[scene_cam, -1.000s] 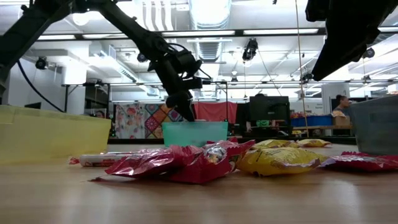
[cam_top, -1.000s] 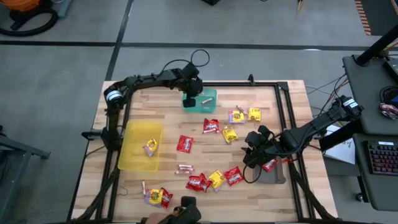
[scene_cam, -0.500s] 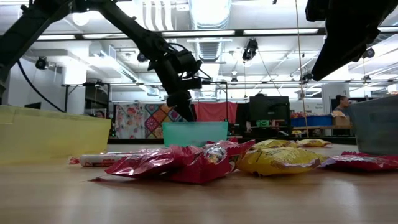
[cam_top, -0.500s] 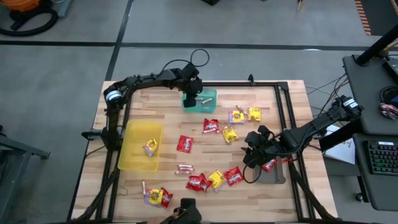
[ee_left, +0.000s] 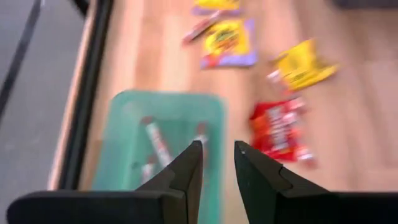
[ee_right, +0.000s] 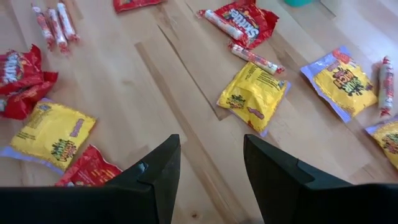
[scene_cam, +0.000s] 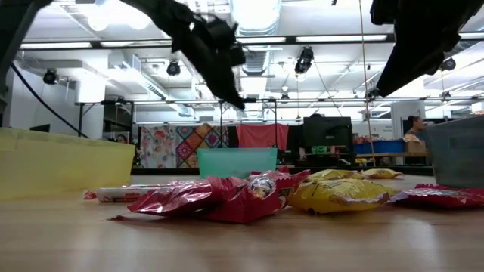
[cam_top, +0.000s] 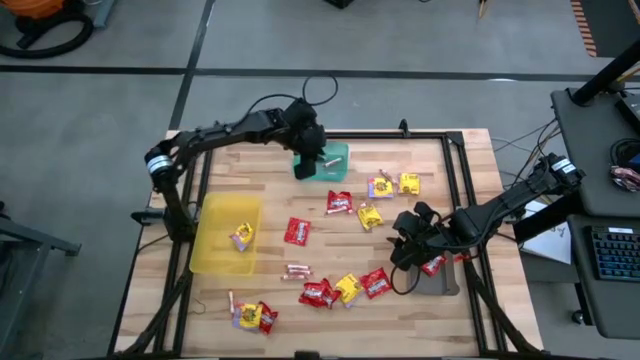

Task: Sort candy
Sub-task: Put the yellow candy into the yellow bin

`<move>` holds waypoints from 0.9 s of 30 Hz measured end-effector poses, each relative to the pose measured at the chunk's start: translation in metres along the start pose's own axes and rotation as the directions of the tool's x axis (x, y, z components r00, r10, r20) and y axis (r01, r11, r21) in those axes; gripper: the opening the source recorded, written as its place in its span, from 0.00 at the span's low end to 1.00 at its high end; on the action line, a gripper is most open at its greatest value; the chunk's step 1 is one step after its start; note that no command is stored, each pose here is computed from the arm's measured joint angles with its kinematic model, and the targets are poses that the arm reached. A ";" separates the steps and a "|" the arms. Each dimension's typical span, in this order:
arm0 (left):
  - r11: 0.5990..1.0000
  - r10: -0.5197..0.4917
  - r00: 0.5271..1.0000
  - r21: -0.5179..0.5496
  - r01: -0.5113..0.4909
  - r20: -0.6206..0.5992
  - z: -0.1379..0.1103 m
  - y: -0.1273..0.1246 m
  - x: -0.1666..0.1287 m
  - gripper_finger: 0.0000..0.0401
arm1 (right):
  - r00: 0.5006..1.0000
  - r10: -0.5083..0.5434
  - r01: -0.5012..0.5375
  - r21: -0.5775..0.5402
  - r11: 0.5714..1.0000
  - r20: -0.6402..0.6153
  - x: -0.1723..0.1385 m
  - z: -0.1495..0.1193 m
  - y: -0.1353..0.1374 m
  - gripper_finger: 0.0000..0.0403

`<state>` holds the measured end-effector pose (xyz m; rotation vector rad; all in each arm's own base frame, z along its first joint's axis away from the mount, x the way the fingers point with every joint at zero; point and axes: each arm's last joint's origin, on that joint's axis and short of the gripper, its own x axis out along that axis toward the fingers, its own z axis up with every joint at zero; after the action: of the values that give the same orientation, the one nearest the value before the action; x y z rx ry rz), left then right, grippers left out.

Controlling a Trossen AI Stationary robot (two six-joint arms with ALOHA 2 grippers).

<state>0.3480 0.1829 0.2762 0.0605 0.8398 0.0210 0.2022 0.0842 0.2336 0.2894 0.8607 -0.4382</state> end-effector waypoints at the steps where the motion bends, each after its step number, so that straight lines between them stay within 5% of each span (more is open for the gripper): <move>1: 1.000 -0.018 1.000 0.001 0.018 0.011 0.003 -0.008 -0.004 0.19 | 1.000 0.000 0.000 0.000 1.000 0.001 0.000 0.000 0.000 0.41; 8: 0.988 -0.125 0.991 0.094 0.120 0.048 0.020 -0.075 -0.024 0.19 | 1.000 -0.010 0.010 0.000 1.000 0.012 0.000 0.000 0.000 0.41; 14: 0.975 -0.201 0.976 0.116 0.190 0.086 0.008 -0.127 -0.035 0.19 | 1.000 -0.016 0.016 0.001 1.000 0.020 0.000 0.000 -0.001 0.41; 27: 0.984 -0.064 0.976 -0.152 0.097 0.210 -0.069 -0.214 -0.067 0.19 | 0.997 -0.016 0.010 0.073 0.997 0.075 0.010 0.016 -0.005 0.41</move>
<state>0.2508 -0.0305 0.2665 -0.1226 0.6318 0.0058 0.2165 0.0708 0.2356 0.3322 0.7740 -0.4902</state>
